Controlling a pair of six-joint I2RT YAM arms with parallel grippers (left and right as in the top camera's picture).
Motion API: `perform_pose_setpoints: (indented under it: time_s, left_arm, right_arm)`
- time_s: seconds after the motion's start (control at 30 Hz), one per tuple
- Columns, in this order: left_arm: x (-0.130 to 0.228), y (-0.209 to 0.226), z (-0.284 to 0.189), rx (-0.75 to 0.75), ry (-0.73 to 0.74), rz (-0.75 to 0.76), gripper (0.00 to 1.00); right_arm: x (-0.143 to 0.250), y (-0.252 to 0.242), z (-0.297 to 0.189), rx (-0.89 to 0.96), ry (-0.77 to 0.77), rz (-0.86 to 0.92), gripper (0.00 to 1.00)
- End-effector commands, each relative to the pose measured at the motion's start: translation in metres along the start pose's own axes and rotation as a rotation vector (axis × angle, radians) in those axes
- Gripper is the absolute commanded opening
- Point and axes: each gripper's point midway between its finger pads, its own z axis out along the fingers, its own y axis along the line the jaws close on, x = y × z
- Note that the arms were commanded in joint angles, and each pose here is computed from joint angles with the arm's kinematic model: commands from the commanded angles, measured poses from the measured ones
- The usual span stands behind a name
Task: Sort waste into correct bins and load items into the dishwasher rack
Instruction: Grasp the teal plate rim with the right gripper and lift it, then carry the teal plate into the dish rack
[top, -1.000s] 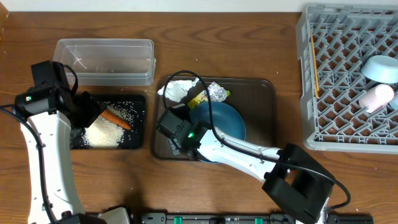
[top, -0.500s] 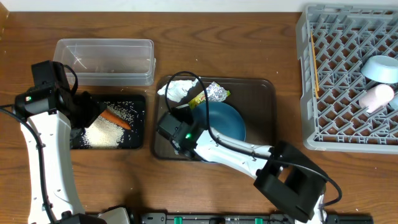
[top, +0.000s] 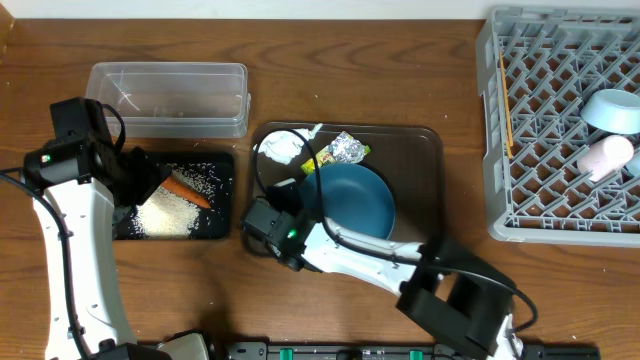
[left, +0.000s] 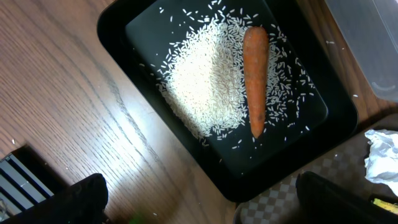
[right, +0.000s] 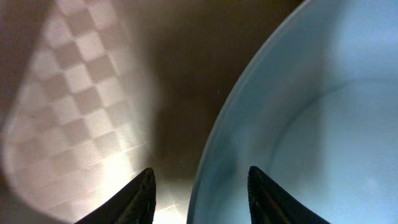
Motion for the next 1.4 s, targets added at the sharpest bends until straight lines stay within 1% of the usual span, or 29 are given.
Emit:
perform_pose_setpoints:
  time_s: [0.0,0.1,0.17,0.4,0.47,0.6,0.67,0.73,0.8,0.9,1.03,1.23,1.37]
  left_arm:
    - [-0.001,0.001,-0.002,-0.004,-0.004,-0.016,1.0]
    - [-0.001,0.001,-0.002,-0.004,-0.004,-0.016,1.0]
    - [-0.001,0.001,-0.002,-0.004,-0.004,-0.016,1.0]
    - [-0.001,0.001,-0.002,-0.004,-0.004,-0.016,1.0]
    - [-0.002,0.001,-0.001,-0.003,-0.007,-0.016,1.0]
    - [-0.002,0.001,-0.001,-0.003,-0.006,-0.016,1.0]
    - [-0.002,0.001,-0.001,-0.003,-0.006,-0.016,1.0]
    - [-0.002,0.001,-0.001,-0.003,-0.006,-0.016,1.0]
    - [-0.002,0.001,-0.001,-0.003,-0.005,-0.016,1.0]
    - [-0.002,0.001,-0.001,-0.003,-0.005,-0.016,1.0]
    - [-0.002,0.001,-0.001,-0.003,-0.006,-0.016,1.0]
    - [-0.002,0.001,-0.001,-0.003,-0.005,-0.016,1.0]
    - [-0.002,0.001,-0.001,-0.003,-0.005,-0.016,1.0]
  right_arm:
    - [0.003,-0.006,0.01,0.041,0.001,0.012,0.47]
    - [0.003,-0.006,0.01,0.04,-0.001,0.014,0.47]
    - [0.003,-0.006,0.01,0.039,-0.002,0.014,0.44]
    - [0.002,-0.005,0.009,0.037,-0.003,0.015,0.27]
    - [0.001,-0.005,0.009,0.037,-0.004,0.015,0.21]
    - [0.001,-0.005,0.009,0.036,-0.004,0.016,0.11]
    - [0.0,-0.004,0.008,0.034,-0.006,0.016,0.08]
    - [-0.002,-0.003,0.006,0.031,-0.003,0.016,0.02]
    - [-0.006,0.0,0.0,0.024,-0.001,0.018,0.01]
    - [-0.017,0.005,-0.018,-0.003,-0.009,0.025,0.01]
    - [-0.038,0.011,-0.055,-0.057,-0.048,0.041,0.01]
    - [-0.07,0.002,-0.136,-0.172,-0.167,0.038,0.01]
    - [-0.088,-0.027,-0.196,-0.239,-0.259,0.051,0.01]
